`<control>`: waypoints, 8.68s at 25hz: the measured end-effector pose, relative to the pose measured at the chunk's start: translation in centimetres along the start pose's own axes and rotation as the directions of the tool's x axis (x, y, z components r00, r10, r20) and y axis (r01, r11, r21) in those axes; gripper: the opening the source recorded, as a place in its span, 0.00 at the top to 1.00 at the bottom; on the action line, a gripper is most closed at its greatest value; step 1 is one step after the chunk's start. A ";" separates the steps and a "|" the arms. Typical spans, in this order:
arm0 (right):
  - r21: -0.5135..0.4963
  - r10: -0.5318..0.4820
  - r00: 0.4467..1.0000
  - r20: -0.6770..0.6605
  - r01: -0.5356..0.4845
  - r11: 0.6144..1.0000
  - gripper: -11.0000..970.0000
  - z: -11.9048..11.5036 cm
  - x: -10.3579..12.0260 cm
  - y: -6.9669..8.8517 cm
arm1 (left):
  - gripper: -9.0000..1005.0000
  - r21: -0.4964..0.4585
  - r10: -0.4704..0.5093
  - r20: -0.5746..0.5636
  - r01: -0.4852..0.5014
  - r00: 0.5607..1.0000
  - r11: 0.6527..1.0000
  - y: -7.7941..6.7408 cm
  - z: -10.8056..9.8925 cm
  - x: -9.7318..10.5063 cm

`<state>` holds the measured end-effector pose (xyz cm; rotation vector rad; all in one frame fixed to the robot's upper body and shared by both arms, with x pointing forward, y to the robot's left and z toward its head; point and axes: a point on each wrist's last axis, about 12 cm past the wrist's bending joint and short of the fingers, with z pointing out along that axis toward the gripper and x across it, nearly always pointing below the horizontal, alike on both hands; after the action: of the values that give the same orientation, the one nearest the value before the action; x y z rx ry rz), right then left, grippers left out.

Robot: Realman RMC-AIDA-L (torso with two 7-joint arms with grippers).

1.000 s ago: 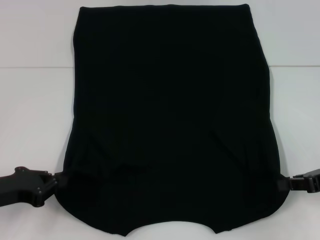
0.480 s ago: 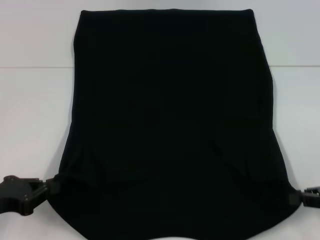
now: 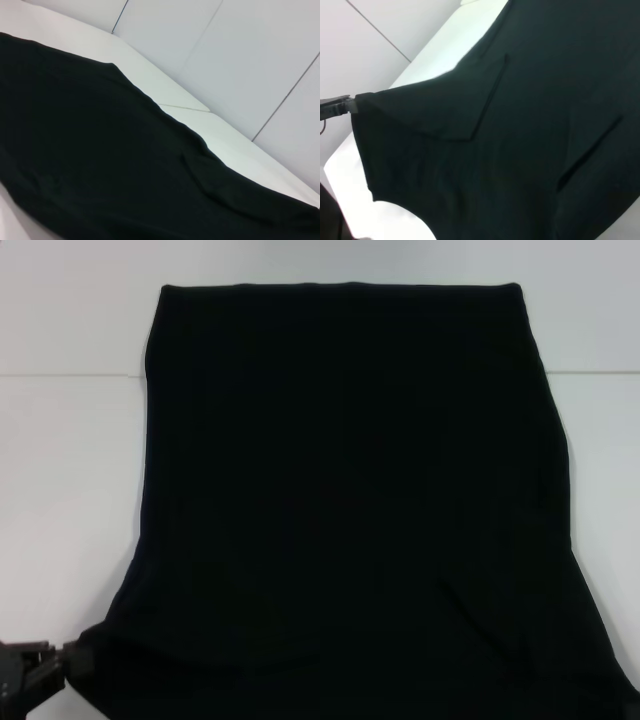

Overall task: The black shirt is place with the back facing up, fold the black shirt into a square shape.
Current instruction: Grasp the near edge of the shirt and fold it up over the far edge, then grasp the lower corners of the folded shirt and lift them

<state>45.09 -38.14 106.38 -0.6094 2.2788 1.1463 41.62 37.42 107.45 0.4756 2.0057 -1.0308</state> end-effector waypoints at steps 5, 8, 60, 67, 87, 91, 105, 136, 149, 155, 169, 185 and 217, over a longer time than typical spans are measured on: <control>-0.011 0.011 1.000 0.015 -0.011 1.000 0.92 -1.0 1.8 0.6 | 0.98 0.015 -0.027 0.001 0.027 1.000 1.000 -0.7 -0.4 0.8; -0.018 0.010 1.000 0.022 -0.010 1.000 0.92 -1.4 2.5 1.0 | 0.98 0.018 -0.040 -0.003 0.040 0.999 0.999 -0.9 -0.6 1.2; 0.427 -0.157 0.947 0.281 0.023 0.904 0.92 5.8 -21.0 -4.8 | 0.97 -0.443 0.154 -0.017 -0.146 0.988 0.885 8.9 15.9 -19.5; 0.517 -0.182 0.940 0.288 0.008 0.856 0.92 7.0 -23.2 -5.1 | 0.97 -0.506 0.185 -0.014 -0.167 0.983 0.846 9.2 16.8 -20.8; 0.573 -0.146 0.946 0.289 -0.049 0.818 0.87 9.8 -22.0 -5.7 | 0.86 -0.582 0.239 -0.128 -0.268 0.963 0.768 8.7 20.2 -19.1; 0.595 -0.150 0.942 0.299 -0.061 0.802 0.69 9.4 -21.5 -6.0 | 0.79 -0.606 0.214 -0.117 -0.240 0.970 0.758 9.1 19.8 -18.5; 0.388 -0.146 0.907 0.394 -0.020 0.922 0.29 6.4 -17.0 -4.6 | 0.24 -0.298 0.039 -0.056 -0.054 0.998 0.953 6.0 14.6 -15.5; 0.165 -0.152 0.927 0.343 0.099 0.981 0.29 4.8 -14.5 -2.3 | 0.17 -0.339 -0.043 -0.236 -0.041 0.971 0.940 6.8 14.3 -9.4; 0.169 -0.143 0.929 0.342 0.089 0.982 0.29 4.6 -14.0 -2.4 | 0.37 -0.352 -0.022 -0.249 -0.070 0.968 0.933 6.9 14.5 -9.6; 0.233 -0.094 0.951 0.294 0.024 0.972 0.29 4.0 -13.5 -3.5 | 0.61 -0.350 -0.012 -0.252 -0.079 0.968 0.933 6.9 14.5 -9.9; 0.395 0.069 0.983 0.172 -0.133 0.909 0.30 3.5 -12.5 -5.7 | 0.98 -0.342 -0.004 -0.254 -0.086 0.967 0.936 6.9 14.5 -10.2; 0.425 0.101 0.990 0.100 -0.134 0.895 0.32 6.9 -12.4 -5.8 | 0.98 -0.343 -0.004 -0.254 -0.086 0.967 0.935 6.9 14.5 -10.2; 0.438 0.084 0.992 0.096 -0.118 0.891 0.97 7.2 -12.0 -5.9 | 0.99 -0.346 -0.008 -0.252 -0.082 0.968 0.935 6.9 14.3 -10.2</control>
<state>59.60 -33.47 106.63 -0.2655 2.4153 0.6376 59.18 30.35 107.36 0.4622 2.3360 -0.5841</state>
